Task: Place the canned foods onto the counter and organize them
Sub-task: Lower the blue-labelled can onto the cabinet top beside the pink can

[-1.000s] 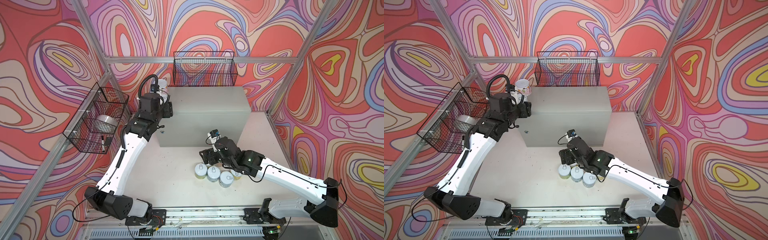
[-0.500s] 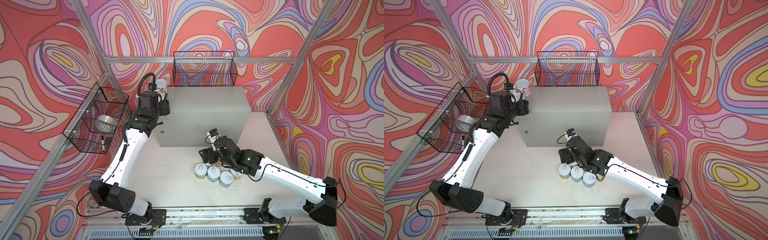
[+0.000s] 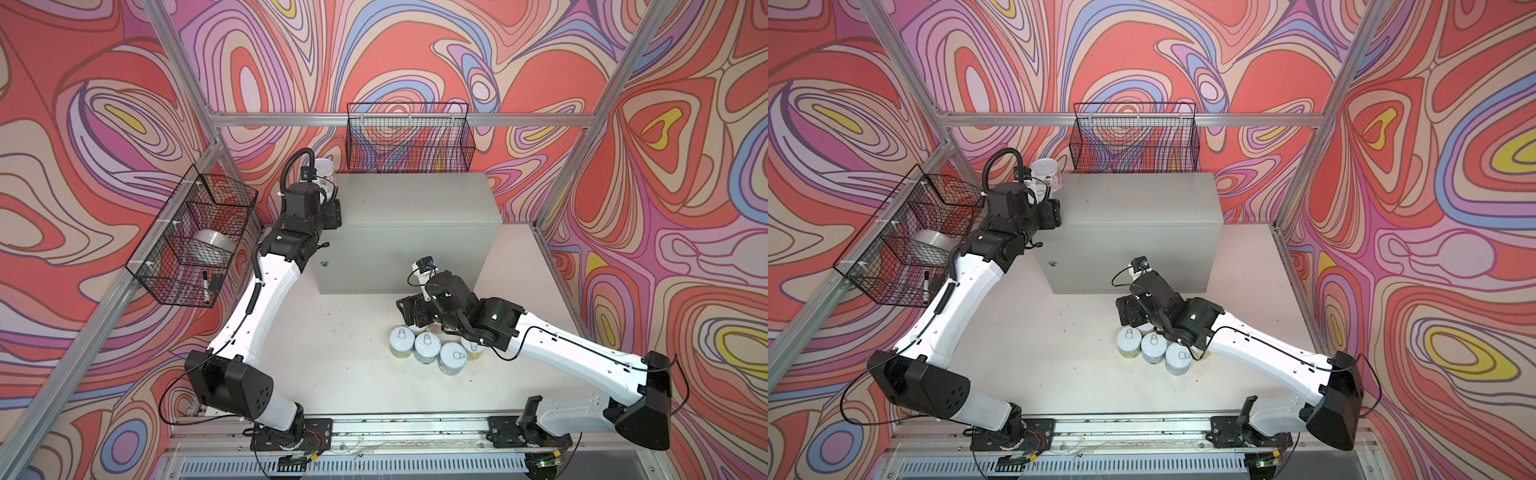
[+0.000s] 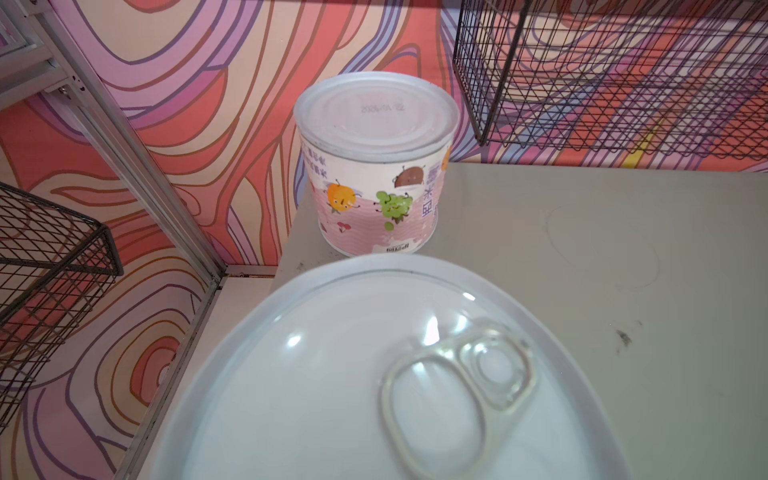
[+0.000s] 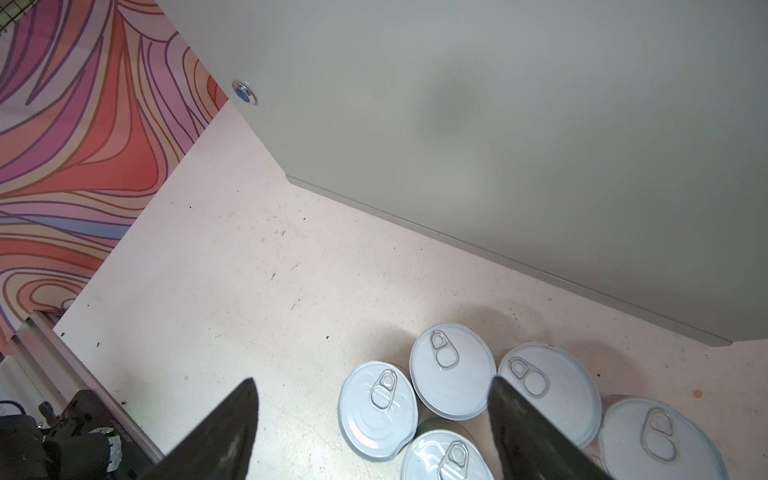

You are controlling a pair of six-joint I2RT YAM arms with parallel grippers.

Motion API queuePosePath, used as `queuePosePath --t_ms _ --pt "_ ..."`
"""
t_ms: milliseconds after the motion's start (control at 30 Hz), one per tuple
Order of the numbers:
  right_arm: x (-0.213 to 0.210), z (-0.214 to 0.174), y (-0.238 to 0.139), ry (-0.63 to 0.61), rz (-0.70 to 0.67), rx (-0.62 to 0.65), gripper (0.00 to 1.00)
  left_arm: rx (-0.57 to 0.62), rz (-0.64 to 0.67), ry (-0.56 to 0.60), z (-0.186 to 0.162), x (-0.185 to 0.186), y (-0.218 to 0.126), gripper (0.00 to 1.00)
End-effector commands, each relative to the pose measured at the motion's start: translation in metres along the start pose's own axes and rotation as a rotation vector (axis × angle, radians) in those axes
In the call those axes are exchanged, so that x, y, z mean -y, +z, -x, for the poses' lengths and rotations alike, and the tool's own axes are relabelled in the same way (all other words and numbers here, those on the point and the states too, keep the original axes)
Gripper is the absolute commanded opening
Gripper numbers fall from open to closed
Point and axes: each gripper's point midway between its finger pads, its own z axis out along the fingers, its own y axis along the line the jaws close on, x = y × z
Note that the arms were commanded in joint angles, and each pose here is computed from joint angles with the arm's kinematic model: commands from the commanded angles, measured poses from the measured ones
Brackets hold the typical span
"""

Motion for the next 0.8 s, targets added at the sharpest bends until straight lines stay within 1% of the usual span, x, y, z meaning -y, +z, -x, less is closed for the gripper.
queuePosePath --t_ms 0,467,633,667,700,767 --pt "-0.001 0.005 0.0 0.0 -0.008 0.012 0.89 0.07 0.018 -0.003 0.018 -0.005 -0.002 0.0" --pt "-0.003 0.006 0.001 0.011 -0.001 0.012 0.89 0.067 0.088 0.023 0.006 -0.018 0.0 0.0" --pt "-0.002 0.006 -0.002 0.016 -0.001 0.017 0.89 0.066 0.088 0.029 0.003 -0.018 0.0 0.0" --pt "-0.002 0.006 -0.002 0.017 -0.002 0.018 0.89 0.064 0.089 0.033 0.002 -0.019 0.0 0.02" --pt "-0.002 0.007 -0.002 0.019 -0.001 0.018 0.89 0.091 0.086 0.024 0.008 -0.018 0.0 0.05" --pt "-0.002 0.007 -0.002 0.019 -0.002 0.02 0.89 0.095 0.079 0.024 0.009 -0.017 0.0 0.12"
